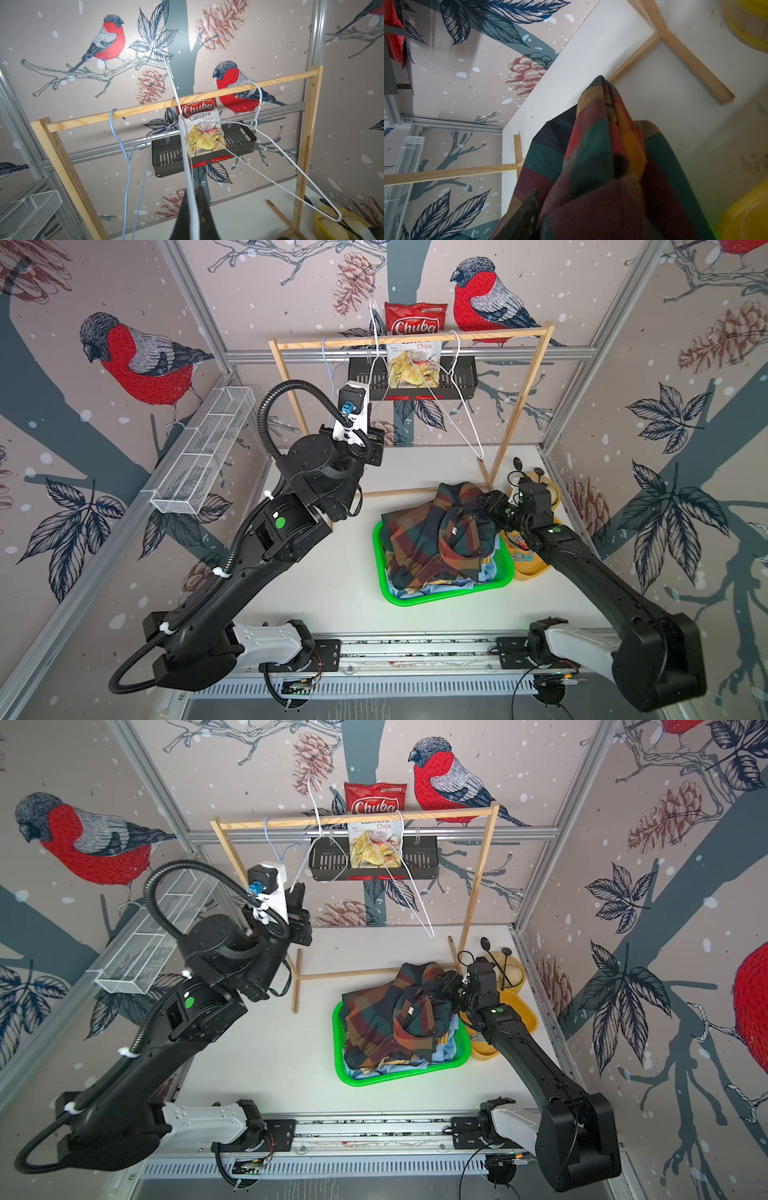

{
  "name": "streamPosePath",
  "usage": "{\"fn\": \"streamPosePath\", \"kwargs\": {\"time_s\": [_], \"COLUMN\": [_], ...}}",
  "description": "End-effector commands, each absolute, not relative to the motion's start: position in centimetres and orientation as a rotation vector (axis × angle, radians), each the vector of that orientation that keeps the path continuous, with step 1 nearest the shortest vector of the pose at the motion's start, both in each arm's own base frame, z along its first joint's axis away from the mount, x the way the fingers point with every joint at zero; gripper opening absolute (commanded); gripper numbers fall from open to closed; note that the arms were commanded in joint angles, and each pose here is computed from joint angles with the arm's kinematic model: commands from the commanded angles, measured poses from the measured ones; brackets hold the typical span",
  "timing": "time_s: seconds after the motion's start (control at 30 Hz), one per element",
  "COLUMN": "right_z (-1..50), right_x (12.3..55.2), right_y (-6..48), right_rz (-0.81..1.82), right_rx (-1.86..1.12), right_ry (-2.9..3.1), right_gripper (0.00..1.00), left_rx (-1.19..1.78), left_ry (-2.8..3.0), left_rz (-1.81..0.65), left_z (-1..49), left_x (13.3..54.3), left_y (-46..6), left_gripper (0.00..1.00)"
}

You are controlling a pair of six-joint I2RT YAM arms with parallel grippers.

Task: Remove the clothespins securing long-sleeve shirts to the hanger
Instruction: Place the hanger on the clothesline.

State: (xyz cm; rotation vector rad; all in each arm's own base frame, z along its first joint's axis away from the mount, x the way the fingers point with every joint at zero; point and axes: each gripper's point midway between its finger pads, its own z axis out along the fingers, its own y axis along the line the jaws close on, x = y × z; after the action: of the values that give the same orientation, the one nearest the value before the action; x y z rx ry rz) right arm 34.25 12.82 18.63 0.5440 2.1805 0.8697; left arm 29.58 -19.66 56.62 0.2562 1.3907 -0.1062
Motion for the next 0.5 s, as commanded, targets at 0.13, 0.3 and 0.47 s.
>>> {"fn": "streamPosePath", "kwargs": {"time_s": [0.13, 0.3, 0.47], "right_z": [19.2, 19.1, 19.3], "right_x": [33.7, 33.8, 34.1], "right_y": [12.9, 12.9, 13.3], "right_rz": [0.885, 0.887, 0.896], "right_rx": [0.518, 0.523, 0.515], "right_ry": [2.155, 2.158, 2.158], "right_gripper": [0.55, 0.52, 0.44], "left_rx": [0.262, 0.267, 0.256], "left_ry": [1.423, 1.476, 1.499], "left_rz": [-0.231, -0.301, -0.353], "left_z": [55.0, 52.7, 51.4], "left_x": [31.4, 30.9, 30.0], "left_y": [-20.6, -21.1, -20.7], "left_gripper": [0.0, 0.0, 0.0]}}
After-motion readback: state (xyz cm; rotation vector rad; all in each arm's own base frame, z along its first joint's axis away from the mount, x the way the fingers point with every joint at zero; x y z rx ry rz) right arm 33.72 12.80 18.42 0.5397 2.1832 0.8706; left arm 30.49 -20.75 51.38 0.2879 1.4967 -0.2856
